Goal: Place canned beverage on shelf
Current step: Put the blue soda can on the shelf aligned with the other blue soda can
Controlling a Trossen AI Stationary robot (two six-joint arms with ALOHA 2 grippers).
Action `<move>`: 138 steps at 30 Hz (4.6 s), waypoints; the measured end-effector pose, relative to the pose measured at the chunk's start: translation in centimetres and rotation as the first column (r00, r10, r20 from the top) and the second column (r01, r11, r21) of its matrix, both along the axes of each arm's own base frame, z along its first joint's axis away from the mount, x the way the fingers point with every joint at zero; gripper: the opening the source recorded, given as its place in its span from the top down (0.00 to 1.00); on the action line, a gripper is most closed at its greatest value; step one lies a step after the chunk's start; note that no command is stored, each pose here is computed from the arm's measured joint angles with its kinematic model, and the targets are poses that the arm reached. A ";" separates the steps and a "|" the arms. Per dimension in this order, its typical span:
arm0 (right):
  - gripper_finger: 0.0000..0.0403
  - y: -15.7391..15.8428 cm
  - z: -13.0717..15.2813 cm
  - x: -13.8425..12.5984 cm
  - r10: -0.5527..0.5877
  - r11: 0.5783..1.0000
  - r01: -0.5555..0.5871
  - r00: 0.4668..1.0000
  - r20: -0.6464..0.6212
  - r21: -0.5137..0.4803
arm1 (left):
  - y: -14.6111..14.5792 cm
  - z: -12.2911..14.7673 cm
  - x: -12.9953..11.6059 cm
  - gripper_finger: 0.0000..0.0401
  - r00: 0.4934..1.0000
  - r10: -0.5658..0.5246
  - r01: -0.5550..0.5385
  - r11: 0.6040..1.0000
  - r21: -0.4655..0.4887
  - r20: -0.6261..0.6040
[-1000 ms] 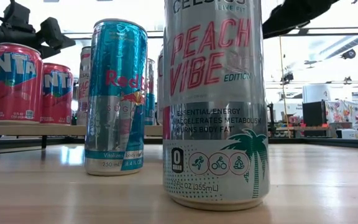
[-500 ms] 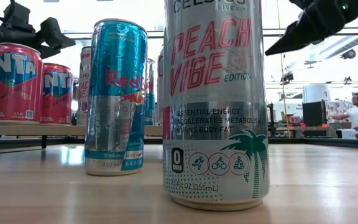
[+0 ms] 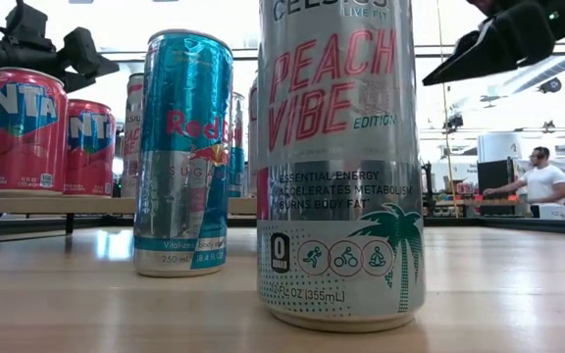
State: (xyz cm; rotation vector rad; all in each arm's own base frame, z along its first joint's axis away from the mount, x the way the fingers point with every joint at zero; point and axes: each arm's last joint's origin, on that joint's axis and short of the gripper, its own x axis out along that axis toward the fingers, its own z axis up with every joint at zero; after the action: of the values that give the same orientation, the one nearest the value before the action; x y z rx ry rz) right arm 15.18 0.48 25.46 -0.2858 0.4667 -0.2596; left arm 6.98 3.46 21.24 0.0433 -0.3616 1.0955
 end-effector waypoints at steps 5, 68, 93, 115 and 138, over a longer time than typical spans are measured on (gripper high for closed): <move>0.01 -0.4 -0.4 -1.7 -0.039 0.997 0.033 0.995 0.093 0.066 | 0.0 0.0 0.0 0.23 1.000 0.000 0.000 1.000 0.000 0.000; 0.01 -0.8 -8.5 -5.3 0.191 0.974 -0.224 0.896 0.402 0.035 | 0.0 0.0 0.0 0.23 1.000 0.000 0.000 1.000 0.000 0.000; 0.01 -0.8 -8.5 -5.3 0.179 0.973 -0.222 0.895 0.408 0.060 | 0.0 0.2 -0.1 0.23 0.997 -0.032 0.032 0.999 -0.007 0.065; 0.01 -0.8 -8.5 -5.3 0.179 0.973 -0.222 0.895 0.409 0.060 | -0.1 8.7 7.5 0.23 0.886 -0.462 0.361 0.636 -0.682 0.039; 0.01 -0.8 -8.5 -5.3 0.178 0.973 -0.222 0.895 0.409 0.061 | -5.4 17.3 20.8 0.23 0.870 -0.342 -0.277 0.254 -0.927 -0.354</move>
State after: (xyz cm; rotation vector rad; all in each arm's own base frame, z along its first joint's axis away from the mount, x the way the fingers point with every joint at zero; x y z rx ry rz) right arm 9.87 -0.32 16.97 -0.1674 0.0399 -0.0854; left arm 27.80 -1.93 38.56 -0.8219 0.8922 1.0471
